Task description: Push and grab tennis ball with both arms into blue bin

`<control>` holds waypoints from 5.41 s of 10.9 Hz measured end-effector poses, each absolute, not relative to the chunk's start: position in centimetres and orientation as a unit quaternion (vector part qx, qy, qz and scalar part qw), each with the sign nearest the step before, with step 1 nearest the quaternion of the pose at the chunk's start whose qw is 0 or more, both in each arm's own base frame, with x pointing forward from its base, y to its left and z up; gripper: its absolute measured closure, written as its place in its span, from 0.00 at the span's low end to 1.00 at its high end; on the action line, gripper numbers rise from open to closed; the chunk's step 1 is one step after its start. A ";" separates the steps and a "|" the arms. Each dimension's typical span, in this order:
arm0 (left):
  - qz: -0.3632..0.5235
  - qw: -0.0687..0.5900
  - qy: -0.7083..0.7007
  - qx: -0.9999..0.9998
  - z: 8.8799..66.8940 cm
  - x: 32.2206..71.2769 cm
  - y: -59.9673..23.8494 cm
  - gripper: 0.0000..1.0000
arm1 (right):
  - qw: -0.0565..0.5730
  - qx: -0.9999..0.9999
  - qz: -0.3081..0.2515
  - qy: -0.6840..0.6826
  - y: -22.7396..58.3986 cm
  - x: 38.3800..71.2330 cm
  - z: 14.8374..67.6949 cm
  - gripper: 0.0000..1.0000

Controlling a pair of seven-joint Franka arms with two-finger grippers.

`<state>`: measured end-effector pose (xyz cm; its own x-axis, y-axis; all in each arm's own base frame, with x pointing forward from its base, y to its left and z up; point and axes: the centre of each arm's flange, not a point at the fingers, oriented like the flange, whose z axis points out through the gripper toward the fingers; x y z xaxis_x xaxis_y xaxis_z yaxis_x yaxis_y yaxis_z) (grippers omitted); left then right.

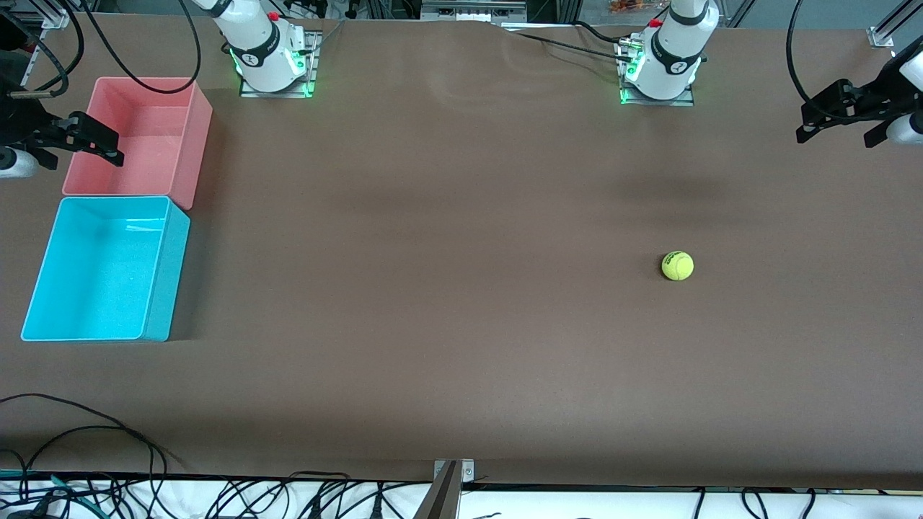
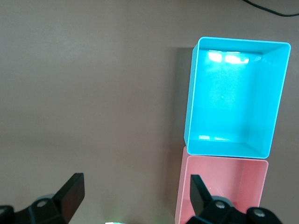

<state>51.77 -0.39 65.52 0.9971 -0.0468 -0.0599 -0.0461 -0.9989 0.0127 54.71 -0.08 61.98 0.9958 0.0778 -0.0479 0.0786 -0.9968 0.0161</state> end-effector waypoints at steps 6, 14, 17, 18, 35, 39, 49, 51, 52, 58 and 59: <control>-0.023 0.006 0.007 1.000 63.3 52.6 2.8 0.00 | 0.009 0.999 -0.017 0.032 -1.1 54.7 62.6 0.00; -0.019 0.006 0.007 1.000 57.3 53.7 2.9 0.00 | 0.009 1.000 -0.016 0.024 -2.0 54.7 62.7 0.00; -0.005 0.005 0.009 1.000 52.7 54.2 3.1 0.00 | 0.009 1.000 -0.015 0.024 -2.0 54.7 62.8 0.00; -0.002 0.005 0.009 1.000 51.0 54.1 3.2 0.00 | 0.008 1.000 -0.015 0.024 -2.0 54.7 62.8 0.00; -0.001 0.004 -0.093 0.996 33.6 52.8 3.9 0.74 | 0.008 1.000 -0.016 0.016 -2.9 54.6 62.8 0.00; -0.012 0.007 -0.296 0.955 32.4 52.6 3.9 0.99 | 0.008 1.000 -0.015 0.016 -3.0 54.6 62.9 0.00; -0.013 -0.012 -0.611 0.792 26.7 53.2 4.2 0.99 | 0.008 1.000 -0.019 0.016 -3.0 54.6 62.8 0.00; -0.013 -0.011 -0.614 0.789 25.1 53.3 4.1 0.99 | 0.008 1.000 -0.020 0.016 -3.0 54.6 62.7 0.00; -0.013 -0.010 -0.616 0.787 24.3 53.5 4.1 0.99 | 0.007 1.000 -0.020 0.016 -2.9 54.6 62.7 0.00; -0.016 -0.006 -0.624 0.781 20.7 56.0 3.9 0.99 | 0.007 1.000 -0.021 0.016 -2.9 54.6 62.7 0.00; -0.019 -0.004 -0.626 0.780 20.1 56.0 3.9 0.99 | 0.007 1.000 -0.021 0.016 -2.9 54.6 62.7 0.00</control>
